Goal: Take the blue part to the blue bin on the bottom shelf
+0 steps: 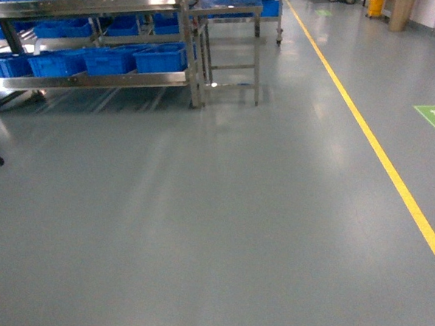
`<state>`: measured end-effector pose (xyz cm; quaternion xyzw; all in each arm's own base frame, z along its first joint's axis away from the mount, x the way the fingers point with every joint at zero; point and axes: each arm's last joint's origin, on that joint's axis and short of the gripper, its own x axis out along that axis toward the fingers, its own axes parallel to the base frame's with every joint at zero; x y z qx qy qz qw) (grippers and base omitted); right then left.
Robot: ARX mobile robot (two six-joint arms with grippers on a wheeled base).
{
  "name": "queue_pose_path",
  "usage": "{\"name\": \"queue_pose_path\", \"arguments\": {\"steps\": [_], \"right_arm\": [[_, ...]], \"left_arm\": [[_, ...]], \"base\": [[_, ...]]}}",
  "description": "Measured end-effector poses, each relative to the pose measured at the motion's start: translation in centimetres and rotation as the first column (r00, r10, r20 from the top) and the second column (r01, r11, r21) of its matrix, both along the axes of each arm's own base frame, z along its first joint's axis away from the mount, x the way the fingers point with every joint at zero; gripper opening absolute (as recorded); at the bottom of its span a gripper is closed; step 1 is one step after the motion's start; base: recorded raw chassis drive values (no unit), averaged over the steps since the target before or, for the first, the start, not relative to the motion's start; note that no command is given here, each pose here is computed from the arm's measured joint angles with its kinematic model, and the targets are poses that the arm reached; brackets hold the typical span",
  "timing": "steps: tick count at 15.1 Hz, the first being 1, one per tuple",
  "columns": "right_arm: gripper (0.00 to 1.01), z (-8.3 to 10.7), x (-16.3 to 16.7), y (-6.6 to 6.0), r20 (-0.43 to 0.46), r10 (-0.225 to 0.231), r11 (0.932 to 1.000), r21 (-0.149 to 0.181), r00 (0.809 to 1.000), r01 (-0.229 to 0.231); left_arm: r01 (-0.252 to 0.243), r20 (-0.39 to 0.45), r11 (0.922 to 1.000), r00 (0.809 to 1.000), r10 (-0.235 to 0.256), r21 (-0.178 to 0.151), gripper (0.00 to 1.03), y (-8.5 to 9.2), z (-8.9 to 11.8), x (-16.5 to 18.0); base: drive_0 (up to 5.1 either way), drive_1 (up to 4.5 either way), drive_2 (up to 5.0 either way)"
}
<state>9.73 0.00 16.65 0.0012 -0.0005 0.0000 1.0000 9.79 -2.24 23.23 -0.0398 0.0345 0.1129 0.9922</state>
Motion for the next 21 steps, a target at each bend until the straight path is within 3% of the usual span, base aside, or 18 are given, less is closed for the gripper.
{"name": "queue_pose_path", "arguments": {"steps": [21], "right_arm": [[0.98,0.0,0.0,0.0,0.0,0.0,1.0,0.0,1.0,0.0]], "left_arm": [[0.004,0.002,1.0,1.0,-0.004,-0.001,0.43,-0.02,0.03,-0.01]], "base": [[-1.5,-1.46,-1.5]]}}
